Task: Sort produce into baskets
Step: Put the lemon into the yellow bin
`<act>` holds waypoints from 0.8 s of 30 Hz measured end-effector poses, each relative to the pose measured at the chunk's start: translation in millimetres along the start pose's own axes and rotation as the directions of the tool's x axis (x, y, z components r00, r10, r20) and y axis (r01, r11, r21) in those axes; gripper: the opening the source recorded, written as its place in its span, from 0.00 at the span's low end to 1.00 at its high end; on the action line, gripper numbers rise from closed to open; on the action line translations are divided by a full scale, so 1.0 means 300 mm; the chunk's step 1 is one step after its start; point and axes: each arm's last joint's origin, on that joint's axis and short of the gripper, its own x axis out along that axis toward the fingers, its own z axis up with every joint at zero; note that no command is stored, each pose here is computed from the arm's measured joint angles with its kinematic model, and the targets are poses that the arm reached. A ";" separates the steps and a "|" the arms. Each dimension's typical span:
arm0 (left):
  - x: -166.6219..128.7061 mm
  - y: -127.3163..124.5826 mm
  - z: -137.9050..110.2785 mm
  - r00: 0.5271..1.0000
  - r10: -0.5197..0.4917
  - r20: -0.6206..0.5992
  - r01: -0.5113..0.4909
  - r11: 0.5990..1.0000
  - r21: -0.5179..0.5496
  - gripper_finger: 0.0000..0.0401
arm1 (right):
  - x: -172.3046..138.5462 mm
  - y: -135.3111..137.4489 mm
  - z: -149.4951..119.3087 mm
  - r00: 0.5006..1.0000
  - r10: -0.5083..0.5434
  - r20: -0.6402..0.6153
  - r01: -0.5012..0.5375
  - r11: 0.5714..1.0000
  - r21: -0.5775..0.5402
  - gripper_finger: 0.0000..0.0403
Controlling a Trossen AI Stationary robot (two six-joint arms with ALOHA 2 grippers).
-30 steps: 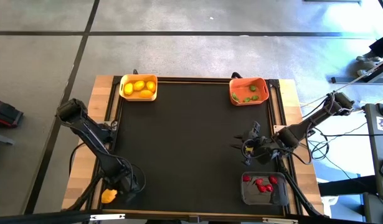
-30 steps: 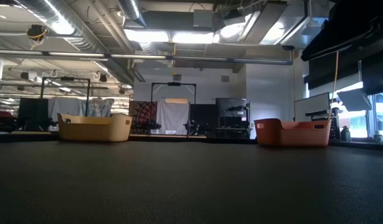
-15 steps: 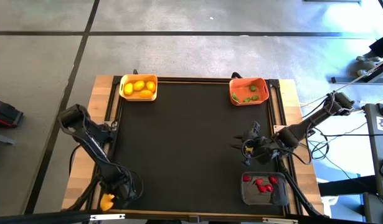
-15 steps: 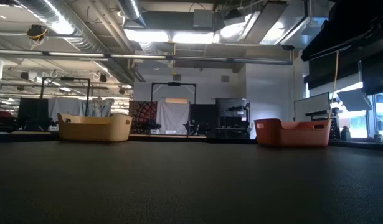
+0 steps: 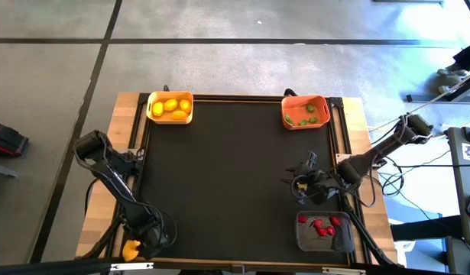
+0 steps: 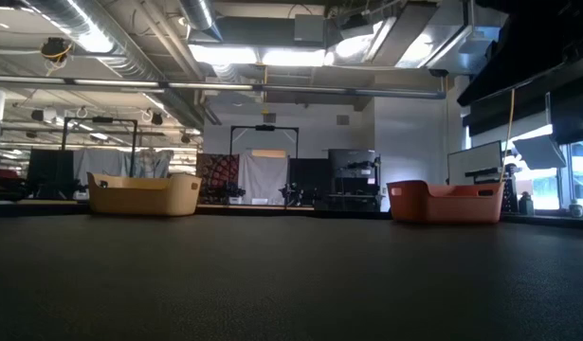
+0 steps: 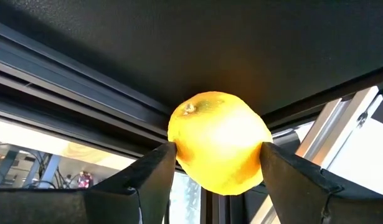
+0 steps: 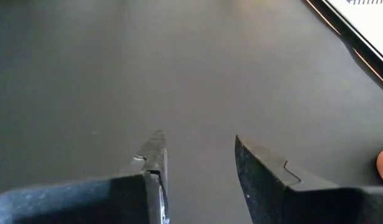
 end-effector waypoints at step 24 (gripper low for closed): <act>0.001 0.007 0.010 0.998 0.022 -0.051 -0.025 0.997 -0.072 0.67 | 0.004 0.002 -0.002 1.000 -0.003 -0.006 0.003 1.000 -0.005 0.32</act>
